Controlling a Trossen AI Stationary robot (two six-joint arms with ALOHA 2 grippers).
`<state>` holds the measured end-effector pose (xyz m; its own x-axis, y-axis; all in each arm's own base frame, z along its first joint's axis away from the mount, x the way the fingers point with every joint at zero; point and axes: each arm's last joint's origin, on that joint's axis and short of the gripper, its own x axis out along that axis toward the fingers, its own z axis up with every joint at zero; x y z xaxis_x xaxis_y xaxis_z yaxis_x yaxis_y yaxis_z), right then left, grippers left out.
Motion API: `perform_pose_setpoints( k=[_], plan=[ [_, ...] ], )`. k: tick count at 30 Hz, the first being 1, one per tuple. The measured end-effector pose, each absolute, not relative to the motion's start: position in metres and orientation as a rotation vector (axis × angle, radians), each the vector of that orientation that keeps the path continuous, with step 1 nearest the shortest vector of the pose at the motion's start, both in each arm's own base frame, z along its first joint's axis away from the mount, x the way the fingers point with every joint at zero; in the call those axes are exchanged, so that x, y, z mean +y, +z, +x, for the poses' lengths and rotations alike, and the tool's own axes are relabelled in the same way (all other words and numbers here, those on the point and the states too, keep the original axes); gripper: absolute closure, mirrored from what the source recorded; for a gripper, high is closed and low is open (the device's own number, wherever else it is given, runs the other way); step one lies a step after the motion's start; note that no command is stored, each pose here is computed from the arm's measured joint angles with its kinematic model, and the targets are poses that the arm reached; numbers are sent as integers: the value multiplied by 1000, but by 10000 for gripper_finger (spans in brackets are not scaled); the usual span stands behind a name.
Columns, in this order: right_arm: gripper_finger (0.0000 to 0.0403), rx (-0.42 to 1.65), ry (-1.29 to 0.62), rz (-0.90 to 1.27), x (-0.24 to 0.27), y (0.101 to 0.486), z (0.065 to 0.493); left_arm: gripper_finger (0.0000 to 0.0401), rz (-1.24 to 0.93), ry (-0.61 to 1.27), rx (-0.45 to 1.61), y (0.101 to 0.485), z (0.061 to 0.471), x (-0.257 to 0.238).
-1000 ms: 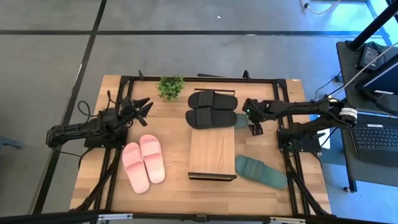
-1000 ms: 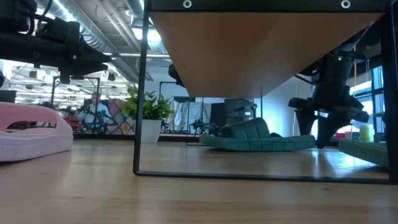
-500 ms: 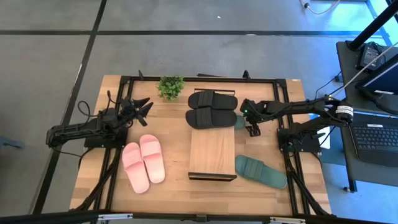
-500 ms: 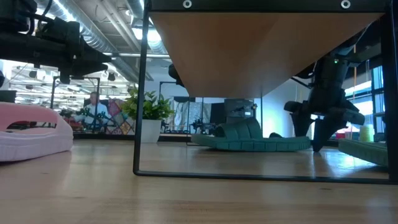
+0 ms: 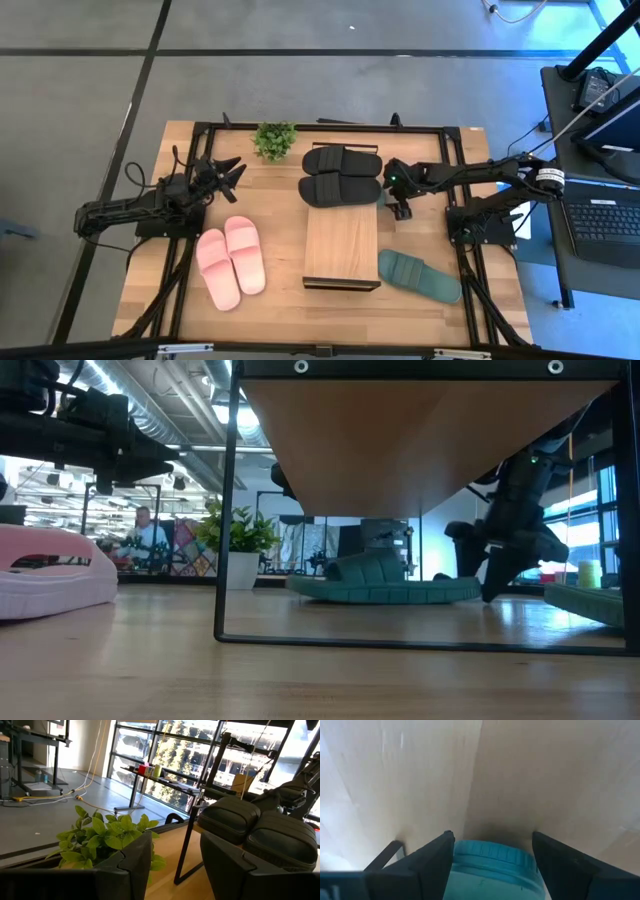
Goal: Pick and place slides into the shelf
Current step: Put the right green slide under the shelf
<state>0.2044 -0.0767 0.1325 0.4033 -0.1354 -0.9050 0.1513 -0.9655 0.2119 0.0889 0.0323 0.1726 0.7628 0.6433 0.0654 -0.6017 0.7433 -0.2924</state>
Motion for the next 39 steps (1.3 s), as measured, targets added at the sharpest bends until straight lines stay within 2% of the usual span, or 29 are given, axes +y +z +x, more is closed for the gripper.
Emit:
perform_pose_setpoints(
  k=[15, 21, 26, 30, 34, 39],
  plan=[
    [134, 20, -1637, 2377, -76, 132, 201, 239, -260, 685, -166, 173, 89, 32],
    [134, 51, -1596, 2314, -78, 137, 205, 239, -259, 685, -165, 173, 89, 32],
    [134, 57, -1626, 2192, -82, 151, 210, 239, -259, 678, -164, 173, 89, 32],
    [134, 80, -1728, 2054, -85, 170, 212, 239, -258, 594, -150, 172, 91, 30],
    [134, 106, -1808, 1886, -88, 197, 213, 239, -257, 475, -128, 172, 92, 27],
    [134, 134, -1806, 1588, -95, 242, 217, 239, -250, 366, -80, 169, 95, 24]
  ],
)
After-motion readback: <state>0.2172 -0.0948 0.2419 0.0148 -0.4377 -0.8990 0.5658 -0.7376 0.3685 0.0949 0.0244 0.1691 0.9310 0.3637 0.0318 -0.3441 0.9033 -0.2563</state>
